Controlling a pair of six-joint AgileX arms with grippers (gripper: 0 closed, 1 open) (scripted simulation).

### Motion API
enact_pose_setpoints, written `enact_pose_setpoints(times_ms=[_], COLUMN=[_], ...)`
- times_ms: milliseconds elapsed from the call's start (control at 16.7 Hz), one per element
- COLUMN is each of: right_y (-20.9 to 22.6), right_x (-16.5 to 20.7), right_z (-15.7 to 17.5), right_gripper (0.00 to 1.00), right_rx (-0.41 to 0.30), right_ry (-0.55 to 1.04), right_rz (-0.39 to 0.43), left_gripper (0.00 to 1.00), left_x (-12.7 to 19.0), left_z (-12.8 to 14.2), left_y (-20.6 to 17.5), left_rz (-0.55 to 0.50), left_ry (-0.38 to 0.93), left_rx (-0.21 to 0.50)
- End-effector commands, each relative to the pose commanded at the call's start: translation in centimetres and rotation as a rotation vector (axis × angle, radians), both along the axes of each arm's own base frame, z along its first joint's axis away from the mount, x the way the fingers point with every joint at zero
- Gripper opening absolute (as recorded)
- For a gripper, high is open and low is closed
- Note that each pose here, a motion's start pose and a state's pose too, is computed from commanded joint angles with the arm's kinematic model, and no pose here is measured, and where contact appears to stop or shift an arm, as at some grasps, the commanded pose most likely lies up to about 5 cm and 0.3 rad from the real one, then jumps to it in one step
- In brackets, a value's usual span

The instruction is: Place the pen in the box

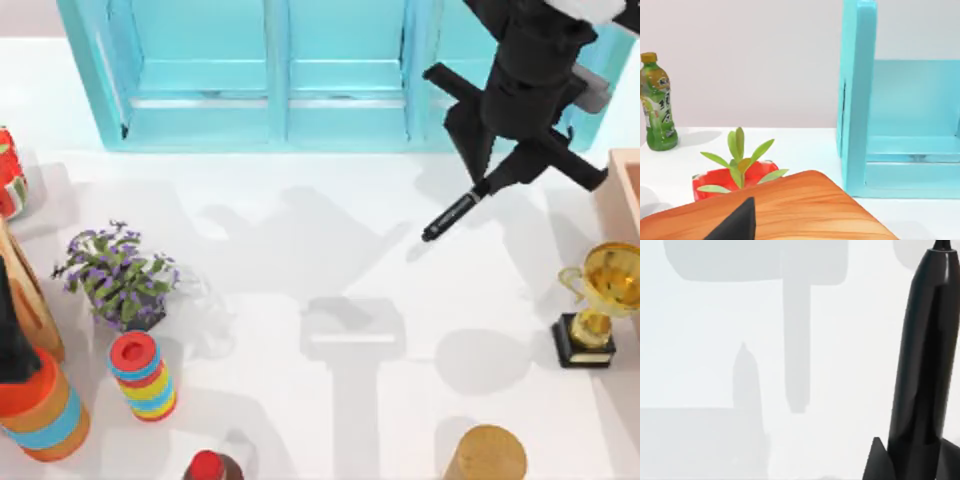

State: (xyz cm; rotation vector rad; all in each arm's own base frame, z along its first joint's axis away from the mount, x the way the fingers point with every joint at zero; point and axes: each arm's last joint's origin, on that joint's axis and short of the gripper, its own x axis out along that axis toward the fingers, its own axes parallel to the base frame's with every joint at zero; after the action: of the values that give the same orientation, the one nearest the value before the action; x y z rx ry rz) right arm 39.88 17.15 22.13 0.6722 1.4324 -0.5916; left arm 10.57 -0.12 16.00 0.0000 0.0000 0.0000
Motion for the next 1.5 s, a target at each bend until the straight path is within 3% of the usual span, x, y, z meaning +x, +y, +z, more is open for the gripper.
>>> enact_pose_setpoints(times_ms=[300, 540, 720, 900, 1200, 1500], right_y=[-15.7, -27.8, -32.5, -34.0, -33.9, -30.0], right_x=[0.5, -3.8, -7.5, -9.2, -9.0, -7.3], right_z=[0.8, 1.7, 2.0, 2.1, 2.0, 0.8], right_gripper=[0.00, 0.00, 0.00, 0.00, 0.00, 0.00], right_rx=[-0.004, 0.003, 0.005, 0.005, 0.005, -0.004], right_ry=[0.023, 0.024, 0.022, 0.021, 0.023, 0.015], right_rz=[-0.320, -0.598, -0.723, -0.768, -0.765, -0.722], left_gripper=[1.00, 1.00, 1.00, 1.00, 1.00, 1.00], left_x=[0.0, 0.0, 0.0, 0.0, 0.0, 0.0], left_z=[0.0, 0.0, 0.0, 0.0, 0.0, 0.0], left_y=[0.0, 0.0, 0.0, 0.0, 0.0, 0.0], left_rz=[0.000, 0.000, 0.000, 0.000, 0.000, 0.000], left_ry=[0.000, 0.000, 0.000, 0.000, 0.000, 0.000], left_rx=[0.000, 0.000, 0.000, 0.000, 0.000, 0.000])
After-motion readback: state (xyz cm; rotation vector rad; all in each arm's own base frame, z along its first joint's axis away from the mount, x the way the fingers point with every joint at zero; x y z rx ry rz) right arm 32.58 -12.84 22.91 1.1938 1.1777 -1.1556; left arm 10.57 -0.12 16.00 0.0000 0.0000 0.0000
